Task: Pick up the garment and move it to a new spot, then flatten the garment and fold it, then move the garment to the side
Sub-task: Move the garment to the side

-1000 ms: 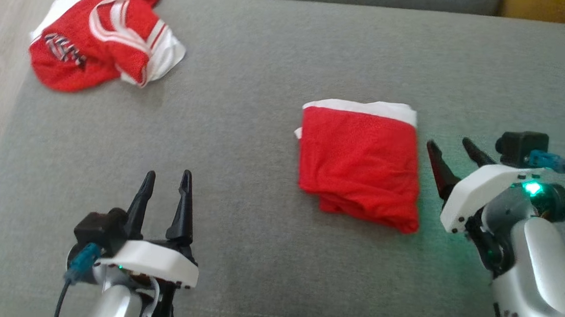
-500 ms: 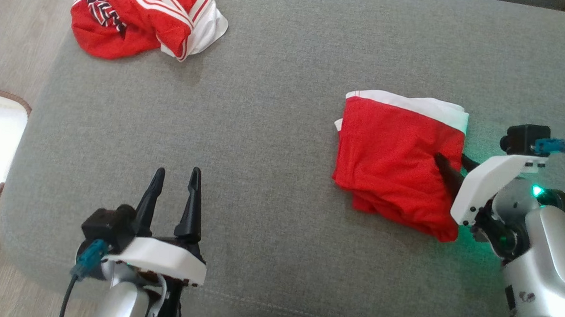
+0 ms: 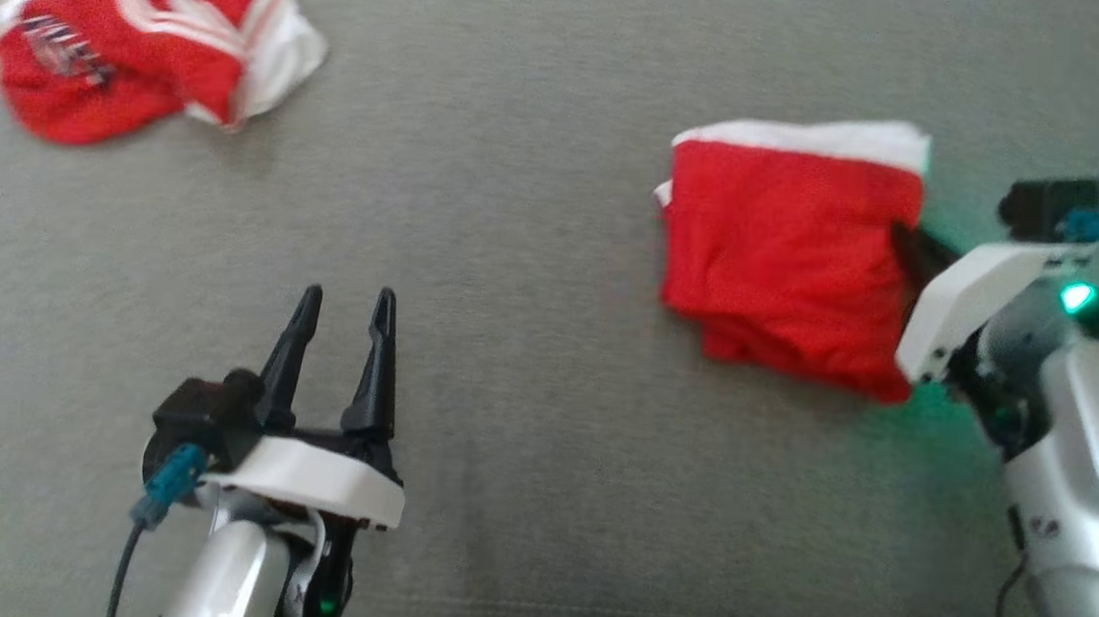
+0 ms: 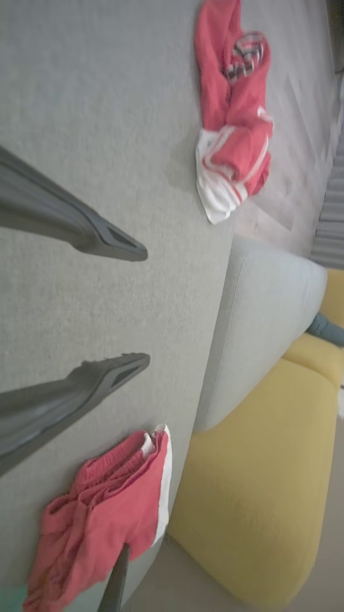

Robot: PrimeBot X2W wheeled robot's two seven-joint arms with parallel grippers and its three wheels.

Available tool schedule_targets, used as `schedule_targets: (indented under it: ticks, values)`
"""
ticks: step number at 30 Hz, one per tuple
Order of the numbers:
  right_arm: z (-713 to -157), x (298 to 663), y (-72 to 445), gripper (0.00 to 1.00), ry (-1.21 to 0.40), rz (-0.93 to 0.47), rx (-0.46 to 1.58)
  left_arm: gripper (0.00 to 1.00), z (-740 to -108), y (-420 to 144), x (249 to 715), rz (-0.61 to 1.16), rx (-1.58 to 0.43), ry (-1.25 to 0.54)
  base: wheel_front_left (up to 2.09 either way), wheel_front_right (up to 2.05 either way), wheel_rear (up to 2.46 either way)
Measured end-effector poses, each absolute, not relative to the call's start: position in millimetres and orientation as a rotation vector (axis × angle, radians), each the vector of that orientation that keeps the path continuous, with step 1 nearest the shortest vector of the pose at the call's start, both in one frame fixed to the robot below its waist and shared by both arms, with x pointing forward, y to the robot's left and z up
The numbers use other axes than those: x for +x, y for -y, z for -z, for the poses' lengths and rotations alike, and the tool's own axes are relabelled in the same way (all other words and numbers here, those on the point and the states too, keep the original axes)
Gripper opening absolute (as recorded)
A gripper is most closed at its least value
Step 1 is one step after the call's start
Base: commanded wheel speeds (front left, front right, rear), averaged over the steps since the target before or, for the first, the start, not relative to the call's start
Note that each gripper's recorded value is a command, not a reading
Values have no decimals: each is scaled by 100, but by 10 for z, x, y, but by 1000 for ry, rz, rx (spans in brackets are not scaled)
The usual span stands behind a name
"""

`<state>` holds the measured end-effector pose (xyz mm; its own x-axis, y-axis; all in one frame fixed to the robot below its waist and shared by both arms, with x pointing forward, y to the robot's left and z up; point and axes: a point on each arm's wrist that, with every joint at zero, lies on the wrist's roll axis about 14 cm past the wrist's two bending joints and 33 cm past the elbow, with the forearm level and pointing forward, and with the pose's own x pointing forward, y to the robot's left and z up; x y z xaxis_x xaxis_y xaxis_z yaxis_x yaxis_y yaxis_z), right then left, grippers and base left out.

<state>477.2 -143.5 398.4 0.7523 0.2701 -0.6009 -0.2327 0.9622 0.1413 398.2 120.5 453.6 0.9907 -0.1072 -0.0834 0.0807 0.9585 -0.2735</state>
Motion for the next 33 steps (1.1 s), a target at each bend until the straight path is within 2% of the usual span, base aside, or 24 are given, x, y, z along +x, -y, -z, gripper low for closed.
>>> schedule_targets:
  ticks: [9, 13, 19, 25, 33]
  values:
    - [-4219, 4774, 2340, 0, -594, -69, -20, 100, -4535, -539, 4317, 306, -284, -84, 0, 0, 0]
    - [-4286, 4672, 2758, 0, -575, 36, -45, 100, -4532, -167, 4472, 413, -300, -80, 0, 0, 0]
    - [-4179, 4459, 3123, 0, -591, 142, -52, 100, -4420, 247, 4555, 533, -310, -112, 0, 0, 0]
    - [-4159, 4572, 3315, 0, -589, 174, -120, 100, -4283, 238, 4598, 526, -312, -144, 0, 0, 0]
    - [-4375, 4888, 3697, 0, -596, 208, -308, 100, -4318, -138, 4617, 429, -266, -131, 0, 0, 0]
